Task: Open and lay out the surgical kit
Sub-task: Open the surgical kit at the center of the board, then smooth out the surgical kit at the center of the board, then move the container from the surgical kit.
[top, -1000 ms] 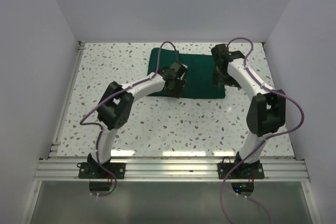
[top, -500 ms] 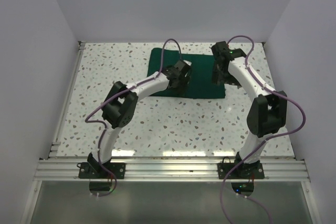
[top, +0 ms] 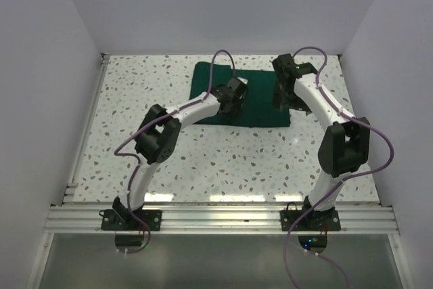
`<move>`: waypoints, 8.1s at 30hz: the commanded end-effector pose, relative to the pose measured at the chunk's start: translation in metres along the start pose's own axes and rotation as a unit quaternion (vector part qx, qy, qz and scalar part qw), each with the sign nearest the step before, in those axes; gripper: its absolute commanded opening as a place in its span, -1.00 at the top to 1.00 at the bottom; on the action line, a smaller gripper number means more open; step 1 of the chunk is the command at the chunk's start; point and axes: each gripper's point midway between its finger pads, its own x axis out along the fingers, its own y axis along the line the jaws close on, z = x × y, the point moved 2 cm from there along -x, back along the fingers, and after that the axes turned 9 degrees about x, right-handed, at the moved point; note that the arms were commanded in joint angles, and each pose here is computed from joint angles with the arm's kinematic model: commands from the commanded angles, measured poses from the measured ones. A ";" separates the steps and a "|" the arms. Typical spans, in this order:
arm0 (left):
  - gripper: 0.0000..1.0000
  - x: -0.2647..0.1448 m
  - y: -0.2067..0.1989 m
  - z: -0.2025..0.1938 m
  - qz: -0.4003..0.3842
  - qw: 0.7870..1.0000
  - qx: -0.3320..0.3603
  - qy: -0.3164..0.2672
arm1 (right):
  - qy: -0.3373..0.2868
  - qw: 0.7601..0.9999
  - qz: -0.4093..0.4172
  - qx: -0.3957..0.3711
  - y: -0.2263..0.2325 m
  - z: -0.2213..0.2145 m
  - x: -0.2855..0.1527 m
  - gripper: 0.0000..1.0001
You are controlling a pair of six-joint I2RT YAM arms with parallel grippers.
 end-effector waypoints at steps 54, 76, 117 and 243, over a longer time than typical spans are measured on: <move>-0.93 -0.161 0.228 -0.158 0.154 0.931 -0.325 0.063 | -0.086 0.975 0.124 0.164 0.107 0.177 0.140 -0.40; -0.92 -0.169 0.225 -0.180 0.171 0.927 -0.323 0.083 | -0.047 0.983 0.100 0.145 0.108 0.150 0.188 0.72; -0.93 -0.169 0.225 -0.147 0.126 0.948 -0.291 0.010 | -0.034 0.983 0.157 0.087 0.125 0.110 0.054 1.00; -0.66 -0.037 0.329 0.038 0.039 0.927 -0.348 -0.132 | -0.060 0.962 0.220 0.148 0.123 0.148 0.026 -0.67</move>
